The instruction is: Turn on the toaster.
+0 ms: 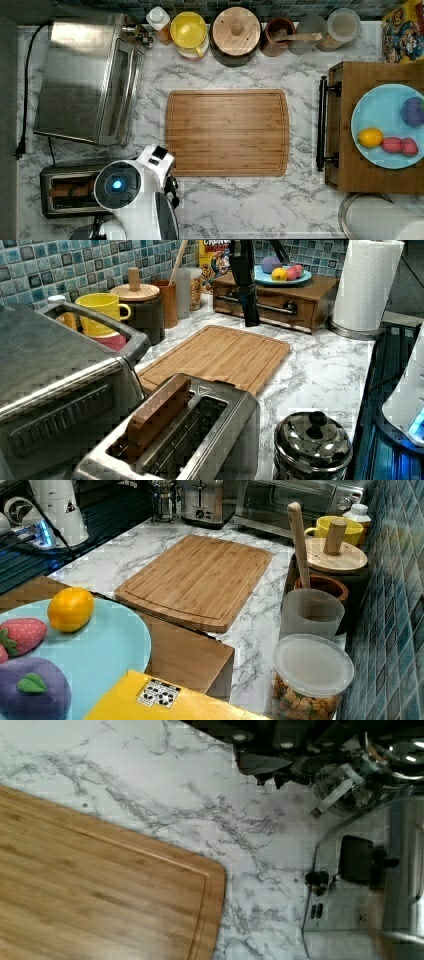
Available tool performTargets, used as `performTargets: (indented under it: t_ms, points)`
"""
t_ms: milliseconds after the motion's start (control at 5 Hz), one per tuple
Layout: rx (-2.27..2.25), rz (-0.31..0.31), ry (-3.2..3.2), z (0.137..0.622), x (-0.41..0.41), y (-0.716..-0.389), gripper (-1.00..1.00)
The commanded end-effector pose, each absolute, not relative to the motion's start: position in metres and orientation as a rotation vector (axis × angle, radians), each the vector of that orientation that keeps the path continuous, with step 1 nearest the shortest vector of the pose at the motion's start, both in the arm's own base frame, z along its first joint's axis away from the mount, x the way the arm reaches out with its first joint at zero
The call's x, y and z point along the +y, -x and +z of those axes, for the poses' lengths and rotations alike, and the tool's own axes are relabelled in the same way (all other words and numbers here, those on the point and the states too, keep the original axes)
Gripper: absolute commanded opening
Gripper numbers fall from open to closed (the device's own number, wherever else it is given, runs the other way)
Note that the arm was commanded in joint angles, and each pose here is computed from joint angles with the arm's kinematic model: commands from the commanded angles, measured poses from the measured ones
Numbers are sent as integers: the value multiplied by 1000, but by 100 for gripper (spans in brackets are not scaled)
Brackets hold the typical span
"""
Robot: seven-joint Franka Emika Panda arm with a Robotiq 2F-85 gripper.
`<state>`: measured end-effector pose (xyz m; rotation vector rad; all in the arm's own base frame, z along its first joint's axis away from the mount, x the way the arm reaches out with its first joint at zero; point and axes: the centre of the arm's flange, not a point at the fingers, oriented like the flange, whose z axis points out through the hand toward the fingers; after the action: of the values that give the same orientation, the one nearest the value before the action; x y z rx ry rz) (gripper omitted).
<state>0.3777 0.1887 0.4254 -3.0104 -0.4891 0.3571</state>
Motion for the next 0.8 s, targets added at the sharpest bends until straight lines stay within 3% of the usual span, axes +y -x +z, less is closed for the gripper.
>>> performTargets:
  t_ms: [200, 400, 800]
  points:
    - [-342, 233, 2844, 486, 257, -377, -100]
    - [-278, 160, 2844, 484, 255, -381, -100]
    - [-232, 78, 2793, 479, 251, -385, -100]
